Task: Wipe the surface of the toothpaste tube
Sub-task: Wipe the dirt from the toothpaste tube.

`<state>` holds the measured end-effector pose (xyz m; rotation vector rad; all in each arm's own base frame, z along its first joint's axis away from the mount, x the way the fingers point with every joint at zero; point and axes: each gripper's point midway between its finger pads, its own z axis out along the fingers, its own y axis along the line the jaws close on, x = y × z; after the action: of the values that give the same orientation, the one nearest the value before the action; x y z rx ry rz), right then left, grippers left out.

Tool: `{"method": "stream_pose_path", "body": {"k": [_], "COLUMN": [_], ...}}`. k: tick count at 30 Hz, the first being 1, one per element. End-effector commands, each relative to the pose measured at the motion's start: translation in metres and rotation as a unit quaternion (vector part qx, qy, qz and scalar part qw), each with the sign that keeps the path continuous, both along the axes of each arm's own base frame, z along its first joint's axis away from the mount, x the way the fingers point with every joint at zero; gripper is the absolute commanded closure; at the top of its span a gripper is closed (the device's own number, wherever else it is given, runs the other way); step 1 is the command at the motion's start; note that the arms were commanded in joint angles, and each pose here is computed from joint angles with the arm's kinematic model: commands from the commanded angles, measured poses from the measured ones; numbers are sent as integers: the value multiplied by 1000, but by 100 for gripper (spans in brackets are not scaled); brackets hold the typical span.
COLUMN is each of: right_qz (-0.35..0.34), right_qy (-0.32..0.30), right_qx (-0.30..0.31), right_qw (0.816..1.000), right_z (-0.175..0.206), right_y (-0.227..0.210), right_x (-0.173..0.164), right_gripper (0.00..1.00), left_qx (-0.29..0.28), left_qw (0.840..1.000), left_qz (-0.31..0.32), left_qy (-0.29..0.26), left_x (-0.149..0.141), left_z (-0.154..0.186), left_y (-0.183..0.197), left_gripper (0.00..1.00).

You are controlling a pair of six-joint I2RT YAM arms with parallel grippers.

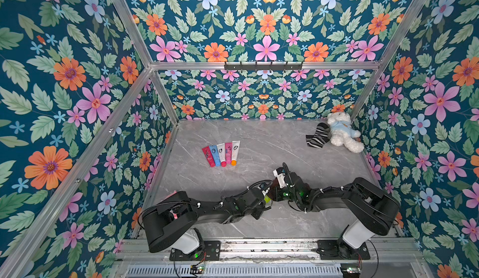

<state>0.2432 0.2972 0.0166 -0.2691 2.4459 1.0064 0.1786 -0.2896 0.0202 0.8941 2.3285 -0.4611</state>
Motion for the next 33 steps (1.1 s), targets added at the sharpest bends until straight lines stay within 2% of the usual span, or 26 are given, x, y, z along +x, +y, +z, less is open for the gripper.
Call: {"method": "stream_pose_path", "body": {"k": [1,4,6,9,14,20,23,25,26,27,28,31,33], "right_qz": [15,-51,-98,-132,-127,-114,-133,-122,-116,-111,-106,-99,-97], "right_qy": [144,168,172,164,154,144,128,124,122,119,113,95,80], "right_qx": [-49,-53,-85,-151,-176,-215,-220,-207,-201,-191,-182,-167,-165], "right_qw": [988,983,977,966,964,959,958,963,965,968,971,976,978], "right_z": [-54,-71,-82,-86,-78,-73,-63,-58,-56,-52,-46,-23,-5], "right_y": [-24,-58,-89,-118,-124,-124,-133,-127,-123,-119,-115,-109,-109], "right_x": [-46,-25,-10,-1,-1,-19,-18,-17,-16,-16,-16,-16,-17], "right_gripper": [100,100,100,100,100,100,100,100,95,82,74,60,57], "left_qx": [24,20,19,18,22,28,27,24,25,24,24,20,17], "left_qw": [999,999,999,999,999,999,999,999,999,999,999,999,999], "left_qz": [25,27,29,31,31,30,30,29,28,28,27,27,25], "left_qy": [-10,-11,-11,-12,-15,-14,-13,-11,-11,-11,-12,-14,-14], "left_x": [6,5,4,4,5,6,5,4,4,4,3,2,2], "left_z": [-5,-3,-3,-2,-3,-6,-6,-5,-5,-5,-5,-3,-2], "left_y": [12,13,15,15,15,15,15,14,14,14,14,13,13], "left_gripper": [100,100,100,100,100,100,100,100,99,94,88,76,68]}}
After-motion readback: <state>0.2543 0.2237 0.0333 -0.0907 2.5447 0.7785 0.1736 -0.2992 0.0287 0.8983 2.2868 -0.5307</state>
